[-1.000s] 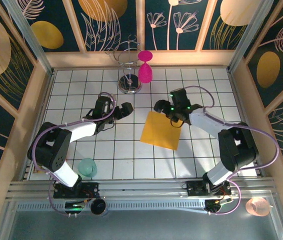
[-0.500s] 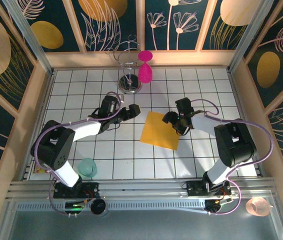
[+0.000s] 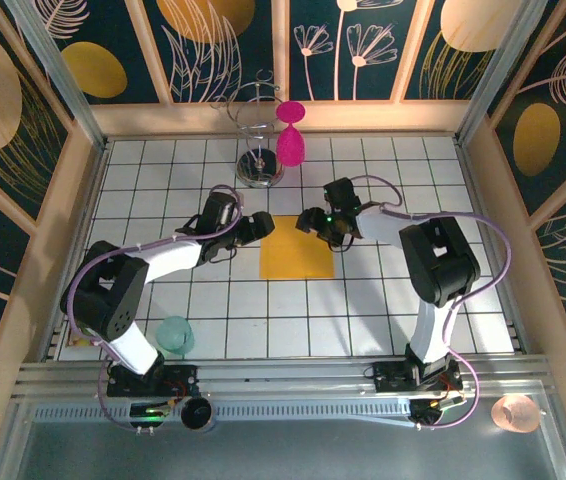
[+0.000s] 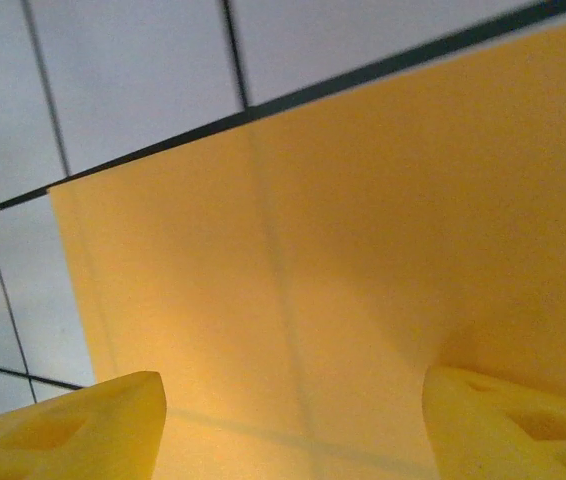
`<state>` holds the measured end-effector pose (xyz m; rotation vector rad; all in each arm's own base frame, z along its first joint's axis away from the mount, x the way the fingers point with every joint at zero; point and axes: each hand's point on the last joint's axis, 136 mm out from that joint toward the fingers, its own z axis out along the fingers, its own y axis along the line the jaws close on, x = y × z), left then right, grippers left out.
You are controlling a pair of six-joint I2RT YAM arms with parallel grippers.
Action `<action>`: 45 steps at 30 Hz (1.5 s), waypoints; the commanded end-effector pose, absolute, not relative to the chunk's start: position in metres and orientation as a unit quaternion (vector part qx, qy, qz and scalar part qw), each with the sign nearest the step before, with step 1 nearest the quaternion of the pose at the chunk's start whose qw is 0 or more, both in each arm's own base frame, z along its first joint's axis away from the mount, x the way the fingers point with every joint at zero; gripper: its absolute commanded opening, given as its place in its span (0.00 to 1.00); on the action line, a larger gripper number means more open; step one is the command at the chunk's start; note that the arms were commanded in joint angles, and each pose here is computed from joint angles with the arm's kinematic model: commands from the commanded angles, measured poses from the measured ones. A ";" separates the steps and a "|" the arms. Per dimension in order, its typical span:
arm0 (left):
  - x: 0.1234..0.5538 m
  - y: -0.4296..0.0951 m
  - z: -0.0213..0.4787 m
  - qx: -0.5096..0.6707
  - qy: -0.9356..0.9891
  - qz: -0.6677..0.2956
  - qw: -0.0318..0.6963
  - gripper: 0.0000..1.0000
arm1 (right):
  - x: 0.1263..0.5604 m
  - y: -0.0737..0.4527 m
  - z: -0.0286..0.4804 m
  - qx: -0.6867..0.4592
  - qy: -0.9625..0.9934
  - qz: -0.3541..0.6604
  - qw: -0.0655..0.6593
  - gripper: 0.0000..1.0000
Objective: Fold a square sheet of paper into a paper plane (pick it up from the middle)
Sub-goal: Move the square sheet of paper to the center of the table, then first fold in half a square sheet of paper at the center of the table.
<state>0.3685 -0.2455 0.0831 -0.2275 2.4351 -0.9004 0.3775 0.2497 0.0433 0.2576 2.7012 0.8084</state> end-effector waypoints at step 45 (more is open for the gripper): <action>0.350 -0.292 0.017 -0.127 0.920 -0.340 0.148 0.71 | 0.346 0.234 0.001 0.118 0.945 0.295 0.078 0.36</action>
